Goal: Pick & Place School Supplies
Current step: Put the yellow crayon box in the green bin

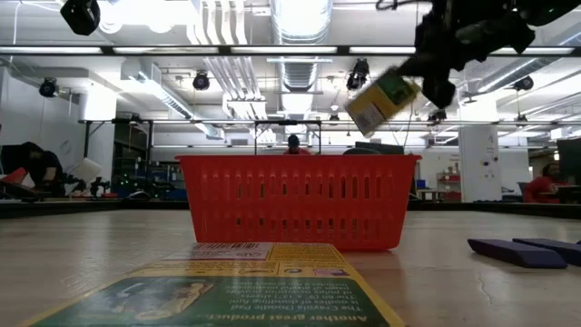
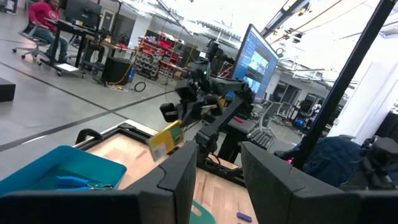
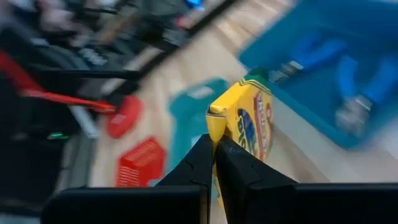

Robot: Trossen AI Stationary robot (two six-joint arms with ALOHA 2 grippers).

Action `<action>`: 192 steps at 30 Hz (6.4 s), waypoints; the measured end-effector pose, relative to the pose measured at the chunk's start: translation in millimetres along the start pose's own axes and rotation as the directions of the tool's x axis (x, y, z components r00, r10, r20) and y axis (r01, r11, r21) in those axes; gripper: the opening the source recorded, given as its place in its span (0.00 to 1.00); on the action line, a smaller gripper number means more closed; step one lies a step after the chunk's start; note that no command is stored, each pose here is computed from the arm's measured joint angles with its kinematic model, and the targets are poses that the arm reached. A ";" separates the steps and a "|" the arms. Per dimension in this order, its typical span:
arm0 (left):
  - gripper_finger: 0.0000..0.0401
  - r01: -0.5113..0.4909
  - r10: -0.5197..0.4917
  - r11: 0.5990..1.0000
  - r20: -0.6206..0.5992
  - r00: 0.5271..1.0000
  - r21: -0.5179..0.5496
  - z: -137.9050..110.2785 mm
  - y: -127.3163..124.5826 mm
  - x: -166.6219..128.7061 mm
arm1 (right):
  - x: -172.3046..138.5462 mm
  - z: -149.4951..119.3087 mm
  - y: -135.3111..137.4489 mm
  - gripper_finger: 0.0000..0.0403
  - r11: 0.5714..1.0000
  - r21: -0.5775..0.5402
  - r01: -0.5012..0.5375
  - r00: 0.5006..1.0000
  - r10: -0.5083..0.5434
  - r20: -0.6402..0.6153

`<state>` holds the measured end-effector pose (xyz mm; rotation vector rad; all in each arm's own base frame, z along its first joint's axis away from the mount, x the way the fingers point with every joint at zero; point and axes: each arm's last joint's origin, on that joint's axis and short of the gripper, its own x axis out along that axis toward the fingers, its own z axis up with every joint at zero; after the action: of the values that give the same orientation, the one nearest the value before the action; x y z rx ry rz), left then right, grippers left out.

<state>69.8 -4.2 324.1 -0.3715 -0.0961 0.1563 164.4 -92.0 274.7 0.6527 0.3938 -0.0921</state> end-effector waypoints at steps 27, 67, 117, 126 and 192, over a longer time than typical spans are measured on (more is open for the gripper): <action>0.33 0.000 0.000 1.000 0.000 1.000 0.000 0.0 0.0 0.0 | 101.2 -21.8 35.1 0.03 0.998 -0.055 -0.039 0.999 0.040 0.007; 0.33 0.000 0.000 1.000 0.000 1.000 0.000 0.0 0.0 0.0 | 149.6 -55.9 27.2 0.28 0.993 0.112 -0.036 0.988 0.052 -0.143; 0.33 0.000 0.000 1.000 0.000 1.000 0.000 0.0 0.0 0.0 | 61.0 -31.6 98.3 0.31 0.984 -0.168 -0.064 0.977 0.097 0.192; 0.33 0.000 0.000 1.000 0.000 1.000 0.000 0.0 0.0 -0.1 | 31.6 -28.9 114.6 0.31 0.959 -0.251 -0.131 0.946 0.197 0.258; 0.41 0.077 -0.084 0.981 -0.032 0.996 -0.178 -2.1 -13.5 26.3 | 25.1 -35.3 113.1 0.31 0.919 -0.357 -0.165 0.960 0.233 0.156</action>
<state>97.7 -12.9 328.9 -0.5471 -0.0863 0.0600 199.2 20.1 304.3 0.3327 0.1436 0.1061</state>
